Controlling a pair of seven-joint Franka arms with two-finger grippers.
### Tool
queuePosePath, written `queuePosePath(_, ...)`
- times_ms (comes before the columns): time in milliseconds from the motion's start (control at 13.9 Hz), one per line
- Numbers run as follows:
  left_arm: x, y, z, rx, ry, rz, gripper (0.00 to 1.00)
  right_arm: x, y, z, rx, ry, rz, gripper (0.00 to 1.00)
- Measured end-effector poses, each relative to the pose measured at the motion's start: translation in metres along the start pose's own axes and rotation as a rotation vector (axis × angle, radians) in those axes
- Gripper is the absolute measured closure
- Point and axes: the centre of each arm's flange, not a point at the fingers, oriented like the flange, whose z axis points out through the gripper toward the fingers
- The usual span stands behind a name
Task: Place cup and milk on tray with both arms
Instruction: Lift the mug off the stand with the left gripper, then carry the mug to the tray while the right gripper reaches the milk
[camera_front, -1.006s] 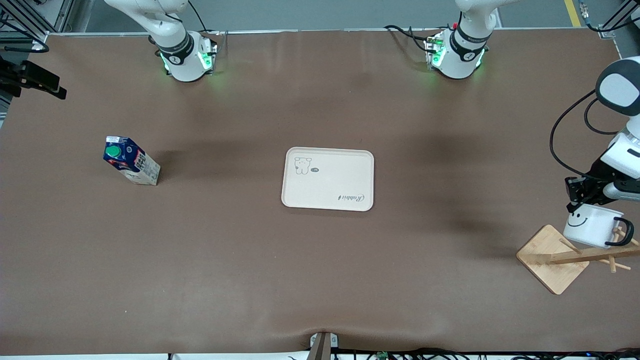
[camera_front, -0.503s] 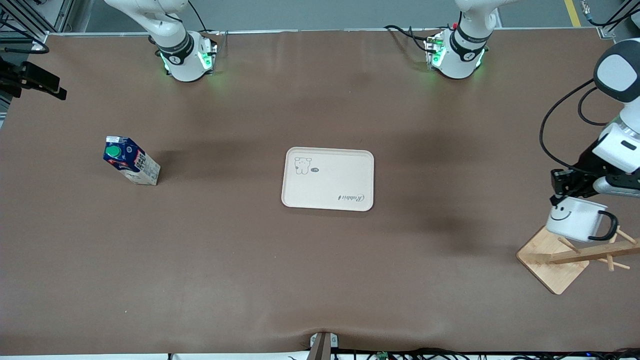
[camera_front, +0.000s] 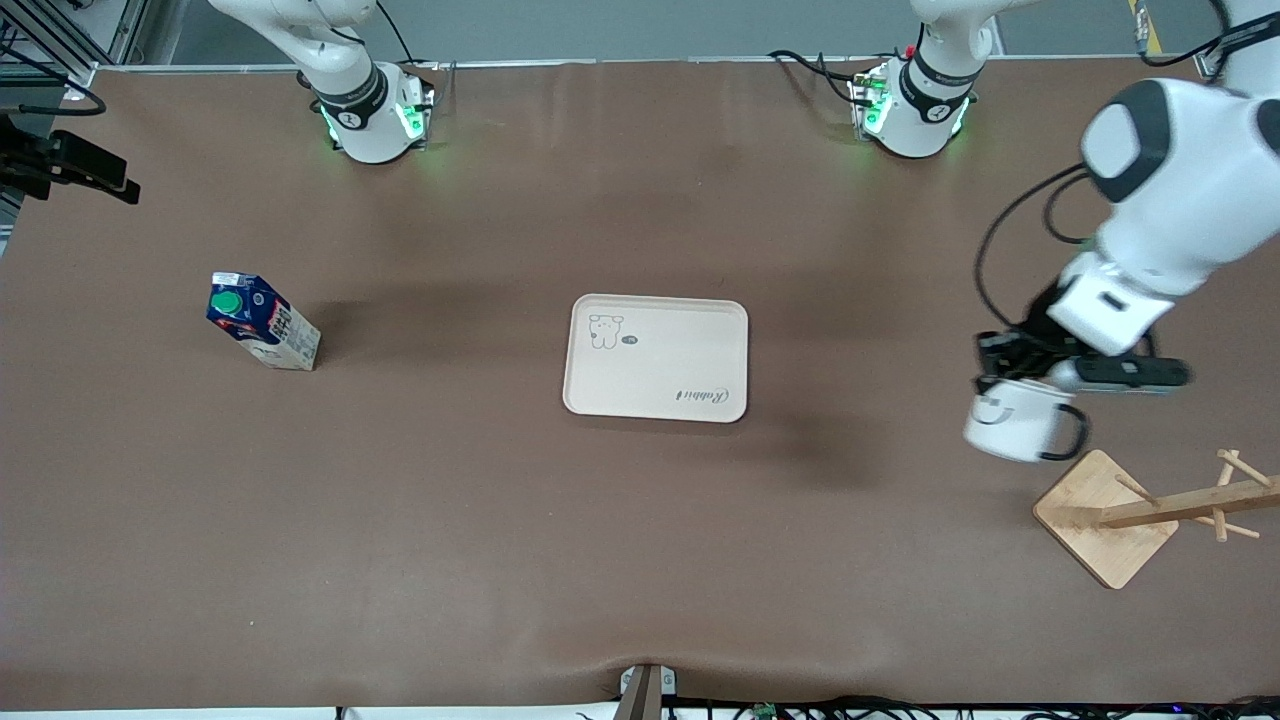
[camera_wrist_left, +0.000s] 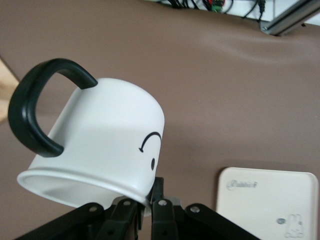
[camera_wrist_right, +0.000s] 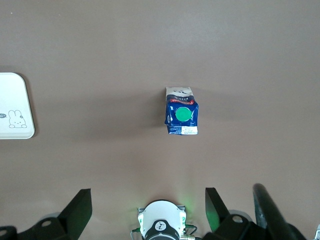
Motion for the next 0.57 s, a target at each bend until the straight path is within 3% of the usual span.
queuePosePath(287, -0.039, 0.097, 0.041, 0.025, -0.081, -0.072, 0.91, 0.020, -0.006, 0.020, 0.000, -0.036, -0.014, 0.00)
queuePosePath(575, -0.087, 0.180, 0.092, 0.042, -0.228, -0.113, 0.91, 0.049, -0.001, 0.057, -0.013, -0.115, -0.008, 0.00)
